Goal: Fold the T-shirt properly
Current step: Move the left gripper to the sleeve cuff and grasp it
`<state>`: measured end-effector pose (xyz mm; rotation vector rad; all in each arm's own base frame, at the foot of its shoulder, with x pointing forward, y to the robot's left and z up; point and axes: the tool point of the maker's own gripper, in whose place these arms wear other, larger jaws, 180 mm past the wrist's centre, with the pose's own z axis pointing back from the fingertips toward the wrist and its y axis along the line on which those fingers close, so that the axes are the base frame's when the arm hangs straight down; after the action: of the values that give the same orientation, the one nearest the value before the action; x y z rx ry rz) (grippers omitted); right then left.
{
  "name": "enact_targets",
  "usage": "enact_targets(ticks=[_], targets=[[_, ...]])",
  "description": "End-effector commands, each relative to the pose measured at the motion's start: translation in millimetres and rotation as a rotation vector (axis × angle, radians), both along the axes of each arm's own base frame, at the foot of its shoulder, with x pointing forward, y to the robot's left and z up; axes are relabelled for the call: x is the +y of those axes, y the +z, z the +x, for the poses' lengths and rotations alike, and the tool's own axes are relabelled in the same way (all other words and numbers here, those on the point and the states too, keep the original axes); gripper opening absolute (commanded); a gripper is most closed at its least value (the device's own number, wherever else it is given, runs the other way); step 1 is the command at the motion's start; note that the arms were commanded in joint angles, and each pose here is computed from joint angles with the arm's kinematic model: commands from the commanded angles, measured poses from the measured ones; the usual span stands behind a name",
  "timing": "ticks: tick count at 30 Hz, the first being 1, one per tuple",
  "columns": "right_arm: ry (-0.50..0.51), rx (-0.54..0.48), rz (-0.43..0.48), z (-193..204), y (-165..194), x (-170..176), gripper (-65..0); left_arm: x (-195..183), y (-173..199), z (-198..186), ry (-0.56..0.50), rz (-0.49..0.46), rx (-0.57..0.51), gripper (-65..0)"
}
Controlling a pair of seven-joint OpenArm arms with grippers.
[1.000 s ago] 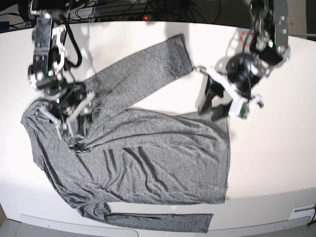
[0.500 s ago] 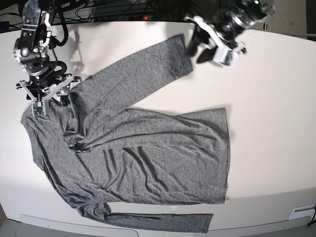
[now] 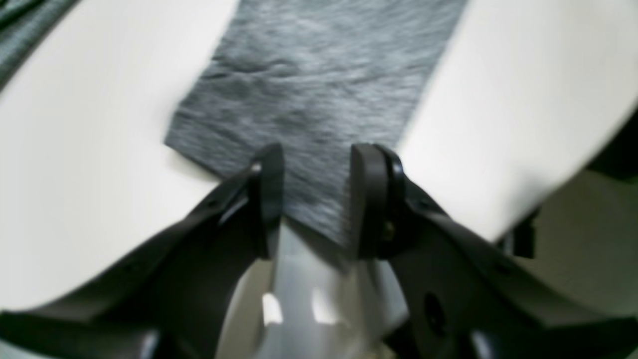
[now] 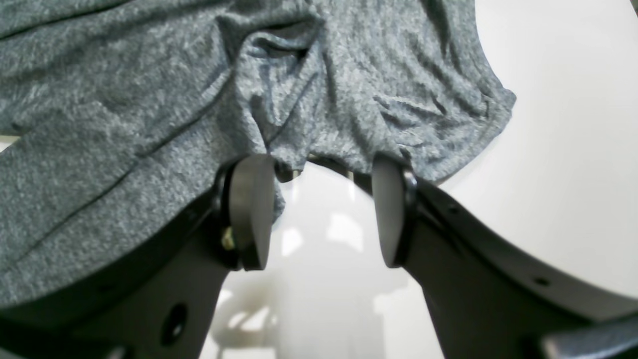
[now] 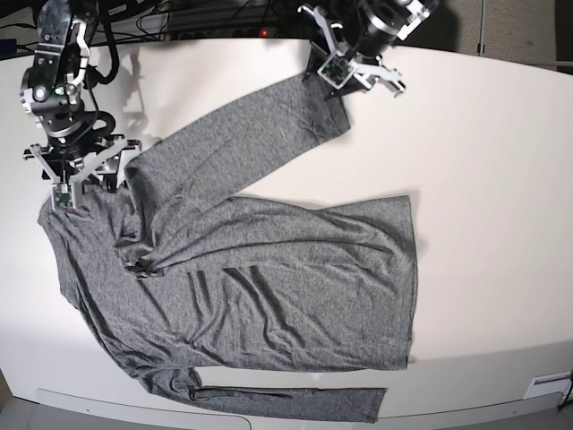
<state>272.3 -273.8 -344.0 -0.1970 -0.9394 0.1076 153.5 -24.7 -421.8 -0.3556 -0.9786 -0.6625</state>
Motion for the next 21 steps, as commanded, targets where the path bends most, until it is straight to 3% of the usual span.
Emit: enact_targets(ticks=[1, 11, 12, 14, 15, 21], targets=[[0.007, -0.057, -0.014, 8, 16, -3, -33.3, -4, 2, -3, -0.011, -0.012, -0.011, -43.4], [0.009, -0.068, -0.014, 10, 18, -2, -33.3, -1, -13, -12, -0.056, 0.066, -0.006, -43.4], [0.009, -0.068, -0.014, 10, 18, -2, -33.3, 0, -13, -12, -0.069, 0.087, -0.016, -46.3], [0.009, -0.068, -0.014, 10, 18, -2, -33.3, 0, -14, -13, -0.076, 0.100, -0.021, -62.8], [0.009, -0.068, -0.014, 10, 18, -2, -33.3, 0, -14, -13, -0.076, 0.099, -0.021, -65.0], [0.009, -0.070, -0.013, 10, 18, -2, -33.3, 0, -12, -6, -0.074, 0.099, -0.036, -65.0]])
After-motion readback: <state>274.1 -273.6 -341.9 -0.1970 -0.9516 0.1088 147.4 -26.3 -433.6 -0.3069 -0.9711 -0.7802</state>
